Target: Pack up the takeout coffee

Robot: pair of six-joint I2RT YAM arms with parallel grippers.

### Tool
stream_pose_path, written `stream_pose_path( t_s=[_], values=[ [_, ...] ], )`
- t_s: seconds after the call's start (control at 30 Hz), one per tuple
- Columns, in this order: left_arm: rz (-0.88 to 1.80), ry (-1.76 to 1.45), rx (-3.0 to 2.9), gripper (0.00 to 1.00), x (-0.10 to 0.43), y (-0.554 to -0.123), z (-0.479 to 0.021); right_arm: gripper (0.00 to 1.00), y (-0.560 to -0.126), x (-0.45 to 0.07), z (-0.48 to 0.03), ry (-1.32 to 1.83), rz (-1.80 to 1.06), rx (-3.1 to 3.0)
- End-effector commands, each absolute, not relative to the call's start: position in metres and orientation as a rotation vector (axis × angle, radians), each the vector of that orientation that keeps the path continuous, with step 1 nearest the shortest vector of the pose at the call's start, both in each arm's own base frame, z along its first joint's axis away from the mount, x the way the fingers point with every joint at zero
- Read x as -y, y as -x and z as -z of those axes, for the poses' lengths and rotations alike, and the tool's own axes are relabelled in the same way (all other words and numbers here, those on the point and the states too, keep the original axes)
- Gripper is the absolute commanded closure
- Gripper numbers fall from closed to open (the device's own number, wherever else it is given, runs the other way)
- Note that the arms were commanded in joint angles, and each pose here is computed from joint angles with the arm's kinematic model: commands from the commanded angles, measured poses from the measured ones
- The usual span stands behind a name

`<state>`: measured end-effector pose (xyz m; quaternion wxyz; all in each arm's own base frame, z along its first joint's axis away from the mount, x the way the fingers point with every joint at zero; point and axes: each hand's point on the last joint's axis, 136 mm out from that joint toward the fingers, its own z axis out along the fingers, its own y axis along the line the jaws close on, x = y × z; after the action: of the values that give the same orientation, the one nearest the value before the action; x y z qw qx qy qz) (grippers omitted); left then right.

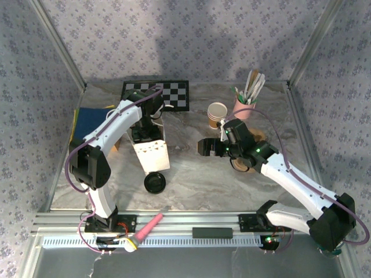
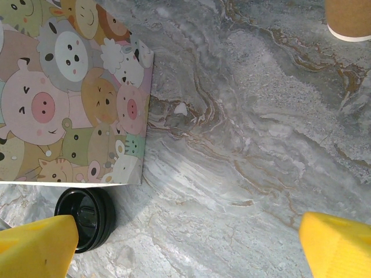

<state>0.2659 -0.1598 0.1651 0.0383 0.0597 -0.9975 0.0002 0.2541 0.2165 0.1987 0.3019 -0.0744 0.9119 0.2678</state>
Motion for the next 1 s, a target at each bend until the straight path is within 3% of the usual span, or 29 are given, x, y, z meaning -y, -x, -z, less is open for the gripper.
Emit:
stream_pose_path(
  t_s=[0.0, 0.97],
  values=[
    [-0.031, -0.168, 3.046, 0.51, 0.162, -0.263, -0.169, 0.0, -0.254, -0.217, -0.201, 0.201, -0.701, -2.417],
    [-0.148, -0.155, 3.087, 0.51, 0.175, -0.271, -0.175, 0.0, -0.253, -0.217, -0.202, 0.2, -0.707, -2.416]
  ],
)
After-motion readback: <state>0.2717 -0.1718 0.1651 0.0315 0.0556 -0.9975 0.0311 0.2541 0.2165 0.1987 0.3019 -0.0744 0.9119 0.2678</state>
